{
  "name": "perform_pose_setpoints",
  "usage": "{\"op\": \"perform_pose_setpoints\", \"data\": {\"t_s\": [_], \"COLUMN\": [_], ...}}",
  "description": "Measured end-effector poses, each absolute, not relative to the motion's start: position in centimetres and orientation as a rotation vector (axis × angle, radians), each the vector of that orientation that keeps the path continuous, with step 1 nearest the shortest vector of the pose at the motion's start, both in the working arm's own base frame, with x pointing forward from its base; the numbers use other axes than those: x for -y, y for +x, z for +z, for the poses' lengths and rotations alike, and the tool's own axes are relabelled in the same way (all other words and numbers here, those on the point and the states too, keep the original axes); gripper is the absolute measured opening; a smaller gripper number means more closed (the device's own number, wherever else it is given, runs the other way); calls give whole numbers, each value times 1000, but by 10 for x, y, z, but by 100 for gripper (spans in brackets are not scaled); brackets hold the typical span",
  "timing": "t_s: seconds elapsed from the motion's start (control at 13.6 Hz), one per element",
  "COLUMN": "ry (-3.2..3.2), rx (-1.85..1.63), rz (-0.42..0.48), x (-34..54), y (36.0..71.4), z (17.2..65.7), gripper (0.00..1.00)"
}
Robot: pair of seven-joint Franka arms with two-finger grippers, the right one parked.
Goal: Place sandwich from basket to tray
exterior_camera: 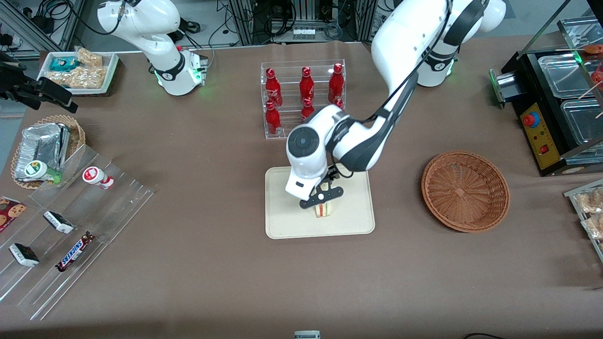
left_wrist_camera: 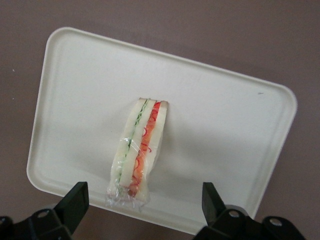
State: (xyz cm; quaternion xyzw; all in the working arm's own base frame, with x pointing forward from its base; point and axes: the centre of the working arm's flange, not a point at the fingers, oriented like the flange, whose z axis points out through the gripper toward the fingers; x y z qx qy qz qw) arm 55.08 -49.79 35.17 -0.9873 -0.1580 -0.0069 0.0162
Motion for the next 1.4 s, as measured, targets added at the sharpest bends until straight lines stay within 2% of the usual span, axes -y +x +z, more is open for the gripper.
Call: {"op": "perform_pose_setpoints", "data": {"t_s": [0.15,0.22,0.37,0.52,0.74,1.11,1.4], "ry": [-3113,-3109,-3090,-3090,-3102,-3112,-3132], "rx": [546,591,709,752,689,552,396], "rz": [-107,-120,-86,-25,53,118,158], "x": [480,461,412,348,251,118,73], "y": [559,566,586,610,623,605,591], "z": [418,443,470,475,474,494,515], "gripper": [100,100,100,100,100,100,100]}}
